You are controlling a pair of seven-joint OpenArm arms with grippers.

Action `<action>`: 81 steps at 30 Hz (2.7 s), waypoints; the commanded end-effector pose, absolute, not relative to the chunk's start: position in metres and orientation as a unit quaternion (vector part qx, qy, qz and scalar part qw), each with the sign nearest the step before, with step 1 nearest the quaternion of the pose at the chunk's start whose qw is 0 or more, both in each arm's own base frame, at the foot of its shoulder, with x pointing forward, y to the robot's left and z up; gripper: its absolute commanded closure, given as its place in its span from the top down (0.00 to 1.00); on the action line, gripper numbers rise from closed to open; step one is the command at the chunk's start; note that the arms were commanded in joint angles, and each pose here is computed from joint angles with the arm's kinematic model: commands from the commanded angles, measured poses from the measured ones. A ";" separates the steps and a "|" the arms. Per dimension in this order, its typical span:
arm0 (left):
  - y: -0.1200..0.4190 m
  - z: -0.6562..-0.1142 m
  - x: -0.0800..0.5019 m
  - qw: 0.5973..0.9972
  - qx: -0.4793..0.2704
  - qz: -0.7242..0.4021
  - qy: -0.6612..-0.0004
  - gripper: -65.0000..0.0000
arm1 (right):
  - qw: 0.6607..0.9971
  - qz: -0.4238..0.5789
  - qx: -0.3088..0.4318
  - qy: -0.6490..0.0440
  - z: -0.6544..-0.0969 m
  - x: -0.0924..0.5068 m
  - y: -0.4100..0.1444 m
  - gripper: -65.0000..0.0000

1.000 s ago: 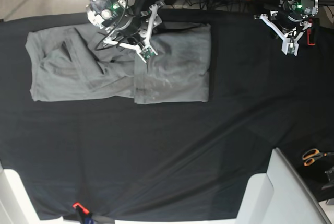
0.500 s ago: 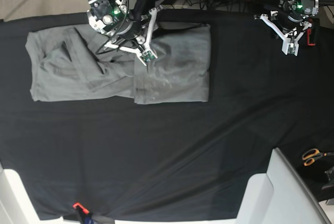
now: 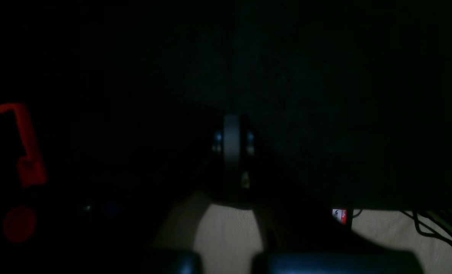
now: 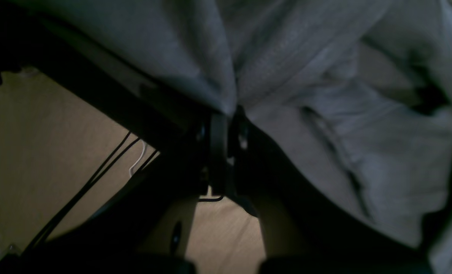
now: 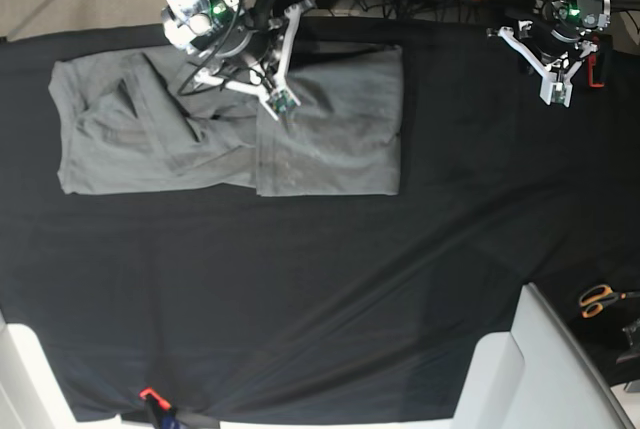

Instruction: Fold the T-shirt properly

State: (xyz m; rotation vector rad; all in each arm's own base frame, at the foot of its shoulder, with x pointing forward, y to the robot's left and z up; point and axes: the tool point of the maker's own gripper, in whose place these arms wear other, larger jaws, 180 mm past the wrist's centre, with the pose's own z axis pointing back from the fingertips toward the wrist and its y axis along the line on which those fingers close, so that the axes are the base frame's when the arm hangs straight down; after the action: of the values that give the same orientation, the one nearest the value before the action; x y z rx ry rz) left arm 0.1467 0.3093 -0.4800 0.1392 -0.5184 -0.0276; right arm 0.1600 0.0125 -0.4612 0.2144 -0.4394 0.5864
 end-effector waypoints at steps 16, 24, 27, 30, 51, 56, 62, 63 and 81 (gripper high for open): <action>0.315 -0.472 0.154 0.960 0.077 -0.019 -0.270 0.00 | 0.941 0.251 0.079 -0.214 -0.463 0.155 -0.007 0.01; 0.315 -0.472 0.154 0.960 0.077 -0.019 -0.270 0.00 | 0.942 0.248 0.084 -0.210 -0.463 0.153 -0.004 0.05; 0.315 -0.472 0.154 0.960 0.077 -0.019 -0.270 0.00 | 0.946 0.250 0.079 -0.192 -0.464 0.149 -0.006 0.25; 0.315 -0.472 0.154 0.960 0.077 -0.019 -0.270 0.00 | 0.947 0.235 0.072 -0.205 -0.455 0.156 -0.009 0.48; 0.315 -0.473 0.152 0.960 0.076 -0.019 -0.269 0.00 | 0.940 0.150 0.068 -0.298 -0.390 0.188 -0.014 0.57; 0.315 -0.473 0.153 0.960 0.077 -0.019 -0.269 0.00 | 0.921 0.187 0.088 -0.329 -0.387 0.199 0.007 0.57; 0.315 -0.473 0.153 0.960 0.076 -0.019 -0.269 0.00 | 0.919 0.258 0.100 -0.281 -0.426 0.190 0.033 0.21; 0.315 -0.472 0.153 0.960 0.076 -0.019 -0.270 0.00 | 0.923 0.255 0.104 -0.268 -0.434 0.186 0.034 0.11; 0.299 -0.451 0.173 0.948 0.063 -0.021 -0.310 0.00 | 0.944 0.177 0.162 -0.226 -0.439 0.161 0.028 0.01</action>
State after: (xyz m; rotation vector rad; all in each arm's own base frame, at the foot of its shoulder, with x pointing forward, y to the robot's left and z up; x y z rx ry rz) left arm 0.1631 0.2988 -0.4608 0.1277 -0.5816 -0.0392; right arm 0.1496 0.0219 -0.4496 0.3056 -0.4087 0.3651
